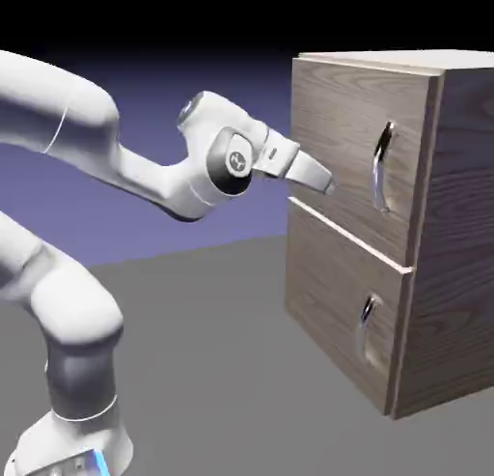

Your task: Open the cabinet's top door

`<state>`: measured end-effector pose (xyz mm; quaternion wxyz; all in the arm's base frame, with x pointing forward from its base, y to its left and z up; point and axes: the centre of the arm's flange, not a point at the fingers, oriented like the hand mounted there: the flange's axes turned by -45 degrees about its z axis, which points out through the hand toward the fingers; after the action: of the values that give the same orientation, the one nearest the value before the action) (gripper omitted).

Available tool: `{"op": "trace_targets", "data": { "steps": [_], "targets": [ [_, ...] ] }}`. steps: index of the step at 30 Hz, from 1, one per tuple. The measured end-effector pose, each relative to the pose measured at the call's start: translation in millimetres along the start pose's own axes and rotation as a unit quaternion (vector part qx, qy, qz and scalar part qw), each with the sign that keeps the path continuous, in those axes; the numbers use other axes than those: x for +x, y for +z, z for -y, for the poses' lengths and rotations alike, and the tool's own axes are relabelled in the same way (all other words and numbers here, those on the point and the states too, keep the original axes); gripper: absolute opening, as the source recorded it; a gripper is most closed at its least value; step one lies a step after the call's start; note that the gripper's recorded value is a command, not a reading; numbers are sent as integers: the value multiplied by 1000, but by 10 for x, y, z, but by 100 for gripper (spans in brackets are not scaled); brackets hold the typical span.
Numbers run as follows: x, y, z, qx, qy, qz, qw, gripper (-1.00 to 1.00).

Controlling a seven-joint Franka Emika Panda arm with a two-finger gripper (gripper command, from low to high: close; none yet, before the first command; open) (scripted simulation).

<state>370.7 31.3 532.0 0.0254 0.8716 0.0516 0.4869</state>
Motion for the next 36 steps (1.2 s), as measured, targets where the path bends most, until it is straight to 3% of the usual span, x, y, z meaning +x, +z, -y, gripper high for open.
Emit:
{"op": "trace_targets", "data": {
  "steps": [19, 36],
  "targets": [
    [23, -210, -287, -18, 10, -120, 993, 0],
    [-146, -10, -821, -10, 37, -234, 972, 0]
  ]
}}
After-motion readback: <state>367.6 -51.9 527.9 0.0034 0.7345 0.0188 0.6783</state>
